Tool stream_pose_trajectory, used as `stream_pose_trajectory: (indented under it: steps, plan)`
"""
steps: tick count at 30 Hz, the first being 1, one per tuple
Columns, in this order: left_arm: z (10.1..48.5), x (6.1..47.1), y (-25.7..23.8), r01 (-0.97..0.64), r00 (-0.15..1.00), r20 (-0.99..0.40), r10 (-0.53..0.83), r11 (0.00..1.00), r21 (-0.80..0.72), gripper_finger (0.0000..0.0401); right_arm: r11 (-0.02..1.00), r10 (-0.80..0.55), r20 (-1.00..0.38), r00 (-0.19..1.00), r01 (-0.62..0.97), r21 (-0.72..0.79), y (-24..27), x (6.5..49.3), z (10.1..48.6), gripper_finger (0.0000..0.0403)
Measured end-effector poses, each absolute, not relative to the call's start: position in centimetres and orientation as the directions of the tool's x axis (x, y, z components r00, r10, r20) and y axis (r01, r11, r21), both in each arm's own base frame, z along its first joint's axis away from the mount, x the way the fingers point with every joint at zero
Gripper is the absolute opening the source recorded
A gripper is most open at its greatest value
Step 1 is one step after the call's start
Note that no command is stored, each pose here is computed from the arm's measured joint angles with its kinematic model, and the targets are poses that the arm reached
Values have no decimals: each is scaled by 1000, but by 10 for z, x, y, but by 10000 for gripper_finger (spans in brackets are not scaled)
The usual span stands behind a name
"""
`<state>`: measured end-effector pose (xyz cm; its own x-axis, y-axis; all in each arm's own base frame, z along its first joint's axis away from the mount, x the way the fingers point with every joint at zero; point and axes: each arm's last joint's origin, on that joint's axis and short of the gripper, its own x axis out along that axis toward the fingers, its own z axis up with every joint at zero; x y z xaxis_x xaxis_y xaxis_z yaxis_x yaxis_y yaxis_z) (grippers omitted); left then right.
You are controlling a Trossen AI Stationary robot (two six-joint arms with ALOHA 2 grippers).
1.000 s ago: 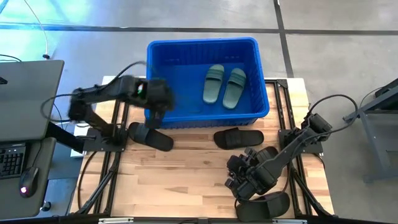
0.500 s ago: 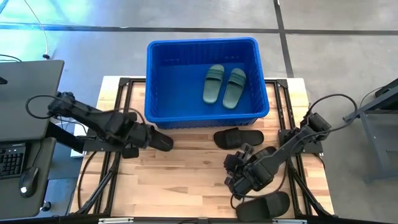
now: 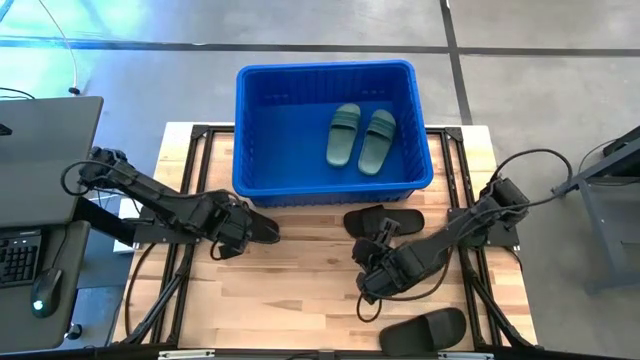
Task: Pick and place slides into bin
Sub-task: Put the black slide into the blue bin
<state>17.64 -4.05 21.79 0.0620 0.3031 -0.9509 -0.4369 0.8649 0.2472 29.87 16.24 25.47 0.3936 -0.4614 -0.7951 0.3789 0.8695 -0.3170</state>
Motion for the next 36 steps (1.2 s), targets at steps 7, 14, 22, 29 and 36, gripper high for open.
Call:
stream_pose_trajectory:
  steps: [7, 14, 22, 29, 36]
  plan:
    - [200, 179, -40, -517, 22, -929, 369, 800, 306, 145, 867, -471, -795, 383, 370, -335, 153, 304, 255, 142]
    - [187, 181, -39, -595, -32, -901, 433, 716, 365, 145, 864, -476, -797, 370, 366, -346, 146, 308, 255, 142]
    - [170, 188, -40, -660, -105, -879, 464, 629, 411, 145, 864, -475, -799, 369, 368, -344, 145, 308, 255, 142]
    - [160, 190, -41, -659, -184, -850, 494, 579, 479, 145, 864, -475, -799, 369, 368, -344, 145, 308, 255, 142]
    - [158, 186, -41, -675, -262, -853, 450, 546, 496, 145, 864, -475, -799, 370, 368, -343, 145, 308, 255, 142]
